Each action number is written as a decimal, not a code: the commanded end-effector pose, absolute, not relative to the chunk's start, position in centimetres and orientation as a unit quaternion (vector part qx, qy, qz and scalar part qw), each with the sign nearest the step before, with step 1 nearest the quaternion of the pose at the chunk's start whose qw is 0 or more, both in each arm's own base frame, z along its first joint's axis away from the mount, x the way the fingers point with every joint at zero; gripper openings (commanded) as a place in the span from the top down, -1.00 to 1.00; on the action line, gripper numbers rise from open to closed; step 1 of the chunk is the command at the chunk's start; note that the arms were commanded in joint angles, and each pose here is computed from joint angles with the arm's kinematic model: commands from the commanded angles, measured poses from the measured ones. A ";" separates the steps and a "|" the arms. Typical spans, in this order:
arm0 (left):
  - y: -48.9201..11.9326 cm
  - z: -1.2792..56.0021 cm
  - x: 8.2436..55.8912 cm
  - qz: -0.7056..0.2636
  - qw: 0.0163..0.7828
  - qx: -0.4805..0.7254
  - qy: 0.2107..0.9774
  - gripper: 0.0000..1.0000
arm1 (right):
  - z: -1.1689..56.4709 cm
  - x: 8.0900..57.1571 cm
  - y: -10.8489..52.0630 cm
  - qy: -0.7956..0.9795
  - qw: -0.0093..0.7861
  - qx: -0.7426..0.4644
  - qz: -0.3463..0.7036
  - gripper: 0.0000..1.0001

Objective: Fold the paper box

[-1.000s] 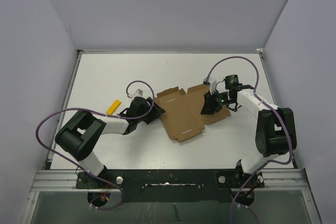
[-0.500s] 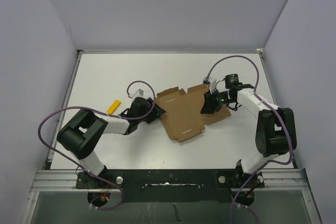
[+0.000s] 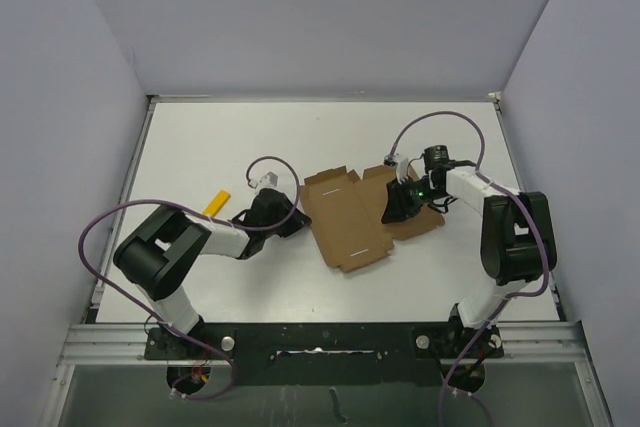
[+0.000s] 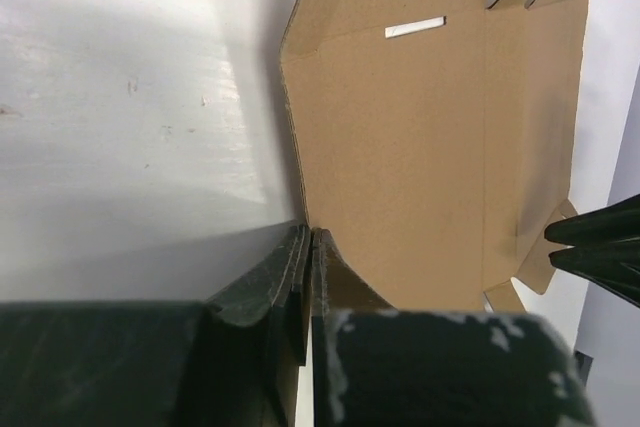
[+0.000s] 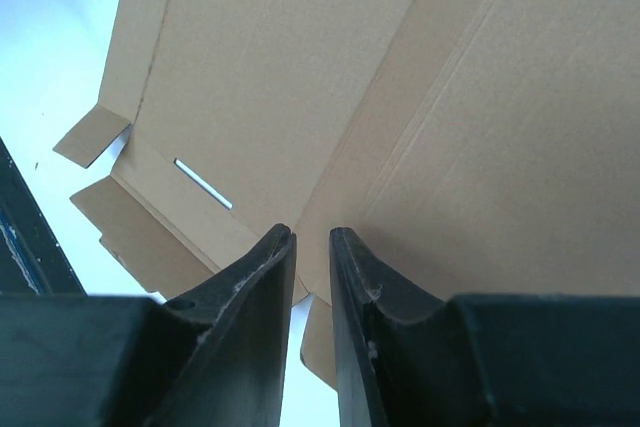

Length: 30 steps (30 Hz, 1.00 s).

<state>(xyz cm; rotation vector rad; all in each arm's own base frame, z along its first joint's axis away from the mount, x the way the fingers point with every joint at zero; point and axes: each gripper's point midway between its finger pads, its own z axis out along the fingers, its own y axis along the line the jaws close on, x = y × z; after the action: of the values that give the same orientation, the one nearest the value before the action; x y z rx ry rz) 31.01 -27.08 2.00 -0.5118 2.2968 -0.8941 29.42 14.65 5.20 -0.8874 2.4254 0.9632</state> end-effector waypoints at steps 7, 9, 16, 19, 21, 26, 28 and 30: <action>-25.7 7.8 32.0 -0.314 0.458 -0.029 0.831 1.00 | 12.9 31.7 13.4 0.818 0.305 -0.317 0.371 0.19; -25.4 9.2 31.8 -0.307 0.490 0.015 0.816 1.00 | 13.9 32.1 12.3 0.816 0.326 -0.300 0.372 0.02; -24.2 13.7 30.7 -0.289 0.574 0.113 0.757 1.00 | 14.9 33.5 9.0 0.826 0.374 -0.250 0.339 -0.97; -23.6 14.9 30.3 -0.289 0.599 0.120 0.737 1.00 | 15.0 33.9 7.9 0.828 0.386 -0.235 0.330 -0.96; -23.2 15.2 30.0 -0.286 0.608 0.121 0.731 1.00 | 15.1 33.8 7.6 0.825 0.390 -0.228 0.339 -0.96; -22.6 15.2 29.6 -0.284 0.616 0.117 0.725 1.00 | 14.5 33.3 7.9 0.815 0.382 -0.222 0.376 -0.96; -22.4 15.3 29.5 -0.285 0.620 0.115 0.722 1.00 | 13.6 33.1 8.2 0.814 0.370 -0.219 0.390 -0.96; -22.3 15.4 29.4 -0.284 0.622 0.113 0.720 1.00 | 12.9 32.8 8.8 0.811 0.357 -0.220 0.408 -0.98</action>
<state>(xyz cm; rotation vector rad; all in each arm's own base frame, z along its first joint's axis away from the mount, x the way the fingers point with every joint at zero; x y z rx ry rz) 29.00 -22.21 11.99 0.2676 1.7899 -0.6405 33.02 7.36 13.10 -0.5294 2.1516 0.9403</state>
